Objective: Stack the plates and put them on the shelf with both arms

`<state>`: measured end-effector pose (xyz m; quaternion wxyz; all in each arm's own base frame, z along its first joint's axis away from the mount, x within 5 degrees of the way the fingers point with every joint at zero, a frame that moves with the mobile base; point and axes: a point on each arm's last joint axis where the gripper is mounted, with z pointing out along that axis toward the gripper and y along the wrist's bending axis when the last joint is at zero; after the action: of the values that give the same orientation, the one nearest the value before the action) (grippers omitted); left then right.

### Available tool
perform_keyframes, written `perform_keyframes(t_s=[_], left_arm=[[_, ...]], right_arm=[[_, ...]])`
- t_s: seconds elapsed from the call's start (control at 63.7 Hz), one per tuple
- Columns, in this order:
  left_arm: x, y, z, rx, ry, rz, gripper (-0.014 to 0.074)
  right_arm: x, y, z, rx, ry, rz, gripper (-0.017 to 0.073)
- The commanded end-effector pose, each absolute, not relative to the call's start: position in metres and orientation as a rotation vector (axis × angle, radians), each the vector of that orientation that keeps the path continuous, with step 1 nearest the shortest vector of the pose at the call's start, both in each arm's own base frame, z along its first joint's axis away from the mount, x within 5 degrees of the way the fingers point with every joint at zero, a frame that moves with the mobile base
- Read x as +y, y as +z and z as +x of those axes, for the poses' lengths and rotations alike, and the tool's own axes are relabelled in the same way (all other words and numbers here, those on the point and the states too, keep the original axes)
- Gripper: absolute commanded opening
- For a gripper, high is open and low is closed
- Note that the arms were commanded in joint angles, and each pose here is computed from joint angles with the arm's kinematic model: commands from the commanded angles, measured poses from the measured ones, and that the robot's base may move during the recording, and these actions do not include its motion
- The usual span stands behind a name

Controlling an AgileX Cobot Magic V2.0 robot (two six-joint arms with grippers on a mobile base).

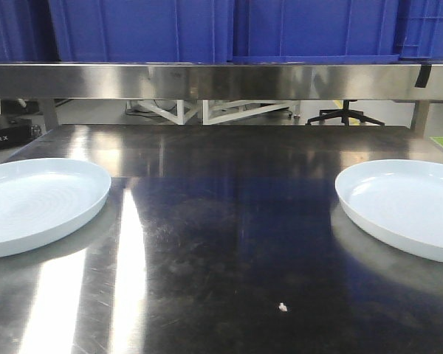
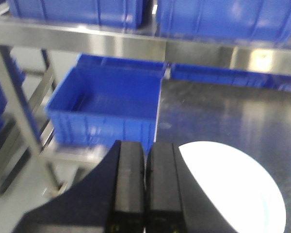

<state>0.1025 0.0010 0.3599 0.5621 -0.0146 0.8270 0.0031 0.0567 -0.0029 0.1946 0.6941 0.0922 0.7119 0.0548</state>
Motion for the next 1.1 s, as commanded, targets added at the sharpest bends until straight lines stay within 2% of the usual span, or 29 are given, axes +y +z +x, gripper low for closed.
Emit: perform_keyframes(t_s=[0.0, 0.094, 0.251, 0.549, 1.083], left_arm=[[-0.001, 0.395, 0.126, 1.979, 0.019, -0.017, 0.0082], [-0.005, 0.406, 0.146, 2.052, 0.016, 0.004, 0.0083], [-0.009, 0.402, 0.157, 2.140, 0.011, 0.026, 0.0082], [-0.013, 0.402, 0.163, 2.119, -0.041, 0.018, 0.0082], [-0.013, 0.393, 0.180, 2.163, -0.003, 0.041, 0.0082]], right_arm=[[-0.003, 0.204, 0.055, 1.486, 0.119, 0.188, 0.0056], [-0.003, 0.204, 0.055, 1.486, 0.119, 0.188, 0.0056], [-0.003, 0.204, 0.055, 1.486, 0.119, 0.188, 0.0056], [-0.003, 0.204, 0.055, 1.486, 0.119, 0.188, 0.0056], [-0.003, 0.204, 0.055, 1.486, 0.119, 0.188, 0.0056]])
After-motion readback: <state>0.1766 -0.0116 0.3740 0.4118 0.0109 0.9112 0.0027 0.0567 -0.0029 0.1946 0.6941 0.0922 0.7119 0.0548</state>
